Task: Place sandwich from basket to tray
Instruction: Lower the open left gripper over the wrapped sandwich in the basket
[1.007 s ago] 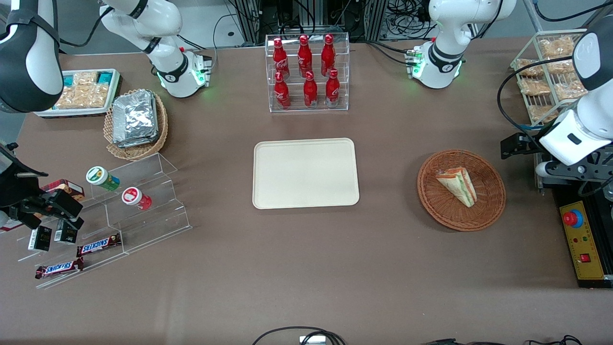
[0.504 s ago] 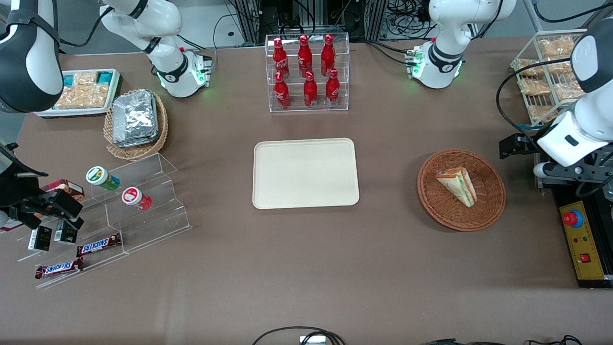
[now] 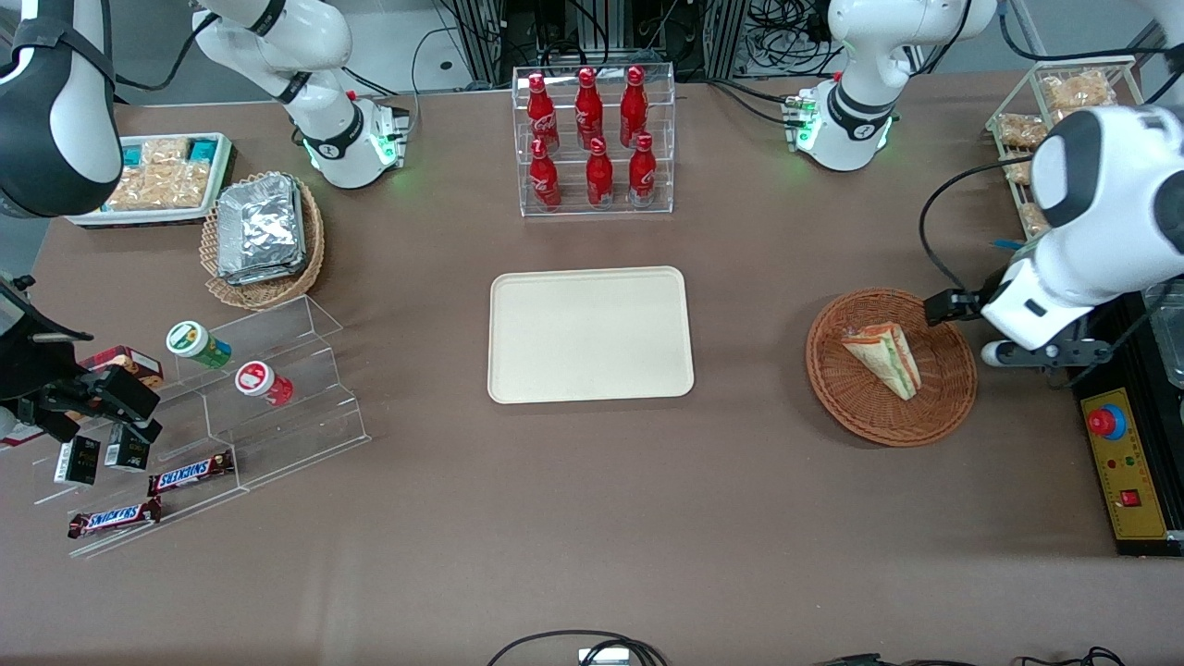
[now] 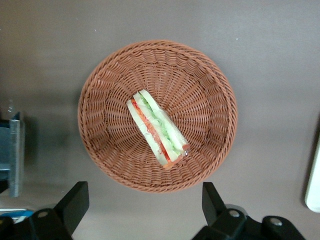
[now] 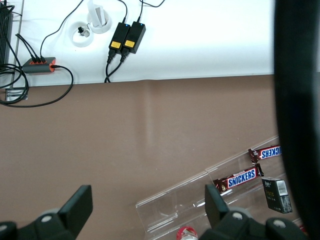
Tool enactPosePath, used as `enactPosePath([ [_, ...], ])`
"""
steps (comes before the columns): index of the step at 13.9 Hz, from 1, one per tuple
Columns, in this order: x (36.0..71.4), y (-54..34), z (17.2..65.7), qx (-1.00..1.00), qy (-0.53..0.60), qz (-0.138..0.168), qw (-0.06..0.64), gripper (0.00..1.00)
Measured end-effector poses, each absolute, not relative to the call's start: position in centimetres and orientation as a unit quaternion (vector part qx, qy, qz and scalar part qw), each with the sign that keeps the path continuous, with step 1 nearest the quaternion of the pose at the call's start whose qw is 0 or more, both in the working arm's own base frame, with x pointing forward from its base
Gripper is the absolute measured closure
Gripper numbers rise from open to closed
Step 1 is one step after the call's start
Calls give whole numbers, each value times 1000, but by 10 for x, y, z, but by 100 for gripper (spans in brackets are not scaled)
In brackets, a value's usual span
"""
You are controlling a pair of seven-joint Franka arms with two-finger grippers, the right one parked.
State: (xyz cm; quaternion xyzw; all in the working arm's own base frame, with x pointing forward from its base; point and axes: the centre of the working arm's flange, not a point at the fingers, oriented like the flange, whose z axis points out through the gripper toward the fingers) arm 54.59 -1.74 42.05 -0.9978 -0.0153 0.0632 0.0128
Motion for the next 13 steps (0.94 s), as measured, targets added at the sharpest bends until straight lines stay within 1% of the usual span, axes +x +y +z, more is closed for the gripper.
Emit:
enactPosePath([
  [4,528,-18,370,-996,-83,39,13,0],
  [7,517,-19,347,-994,-107,31,13,0],
  [13,494,-19,299,-989,-150,2,7,0],
])
